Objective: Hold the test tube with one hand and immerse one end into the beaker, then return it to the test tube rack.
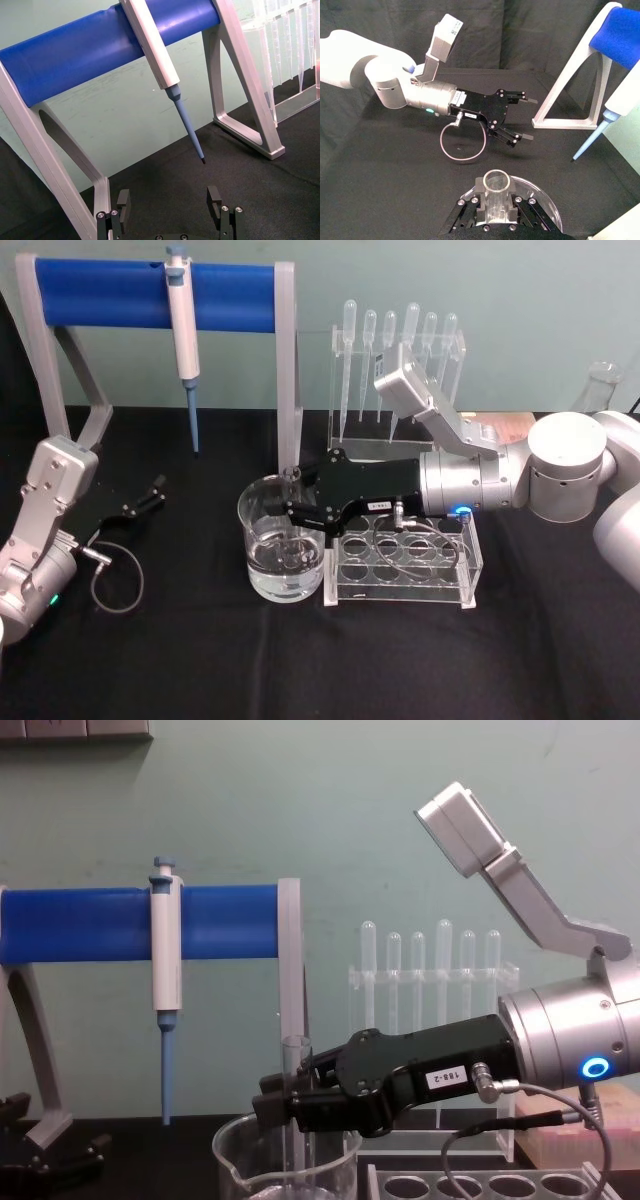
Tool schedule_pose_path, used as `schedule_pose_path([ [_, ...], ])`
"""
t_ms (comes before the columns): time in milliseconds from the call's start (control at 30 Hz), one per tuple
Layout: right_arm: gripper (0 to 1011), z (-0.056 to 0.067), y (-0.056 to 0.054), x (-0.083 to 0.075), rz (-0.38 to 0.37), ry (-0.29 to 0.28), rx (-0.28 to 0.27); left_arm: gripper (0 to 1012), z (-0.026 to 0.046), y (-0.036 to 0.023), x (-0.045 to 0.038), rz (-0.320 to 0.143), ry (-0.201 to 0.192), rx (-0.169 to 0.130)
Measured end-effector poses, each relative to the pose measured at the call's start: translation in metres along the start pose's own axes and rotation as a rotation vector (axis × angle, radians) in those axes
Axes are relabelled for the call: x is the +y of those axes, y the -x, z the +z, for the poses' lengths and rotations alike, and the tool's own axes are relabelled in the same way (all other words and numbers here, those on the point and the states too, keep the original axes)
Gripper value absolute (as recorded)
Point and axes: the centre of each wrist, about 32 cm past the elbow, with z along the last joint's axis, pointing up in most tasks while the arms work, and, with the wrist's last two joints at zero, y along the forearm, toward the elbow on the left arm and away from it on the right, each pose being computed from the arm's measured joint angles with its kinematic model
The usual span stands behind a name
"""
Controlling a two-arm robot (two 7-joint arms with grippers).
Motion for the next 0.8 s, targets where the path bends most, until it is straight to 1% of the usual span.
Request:
schedule_pose_path([
  [800,225,0.0000,0.0000,0.0000,0.000,0.000,0.000,1000,0.0000,0.0000,0.0000,0.000,0.000,0.000],
])
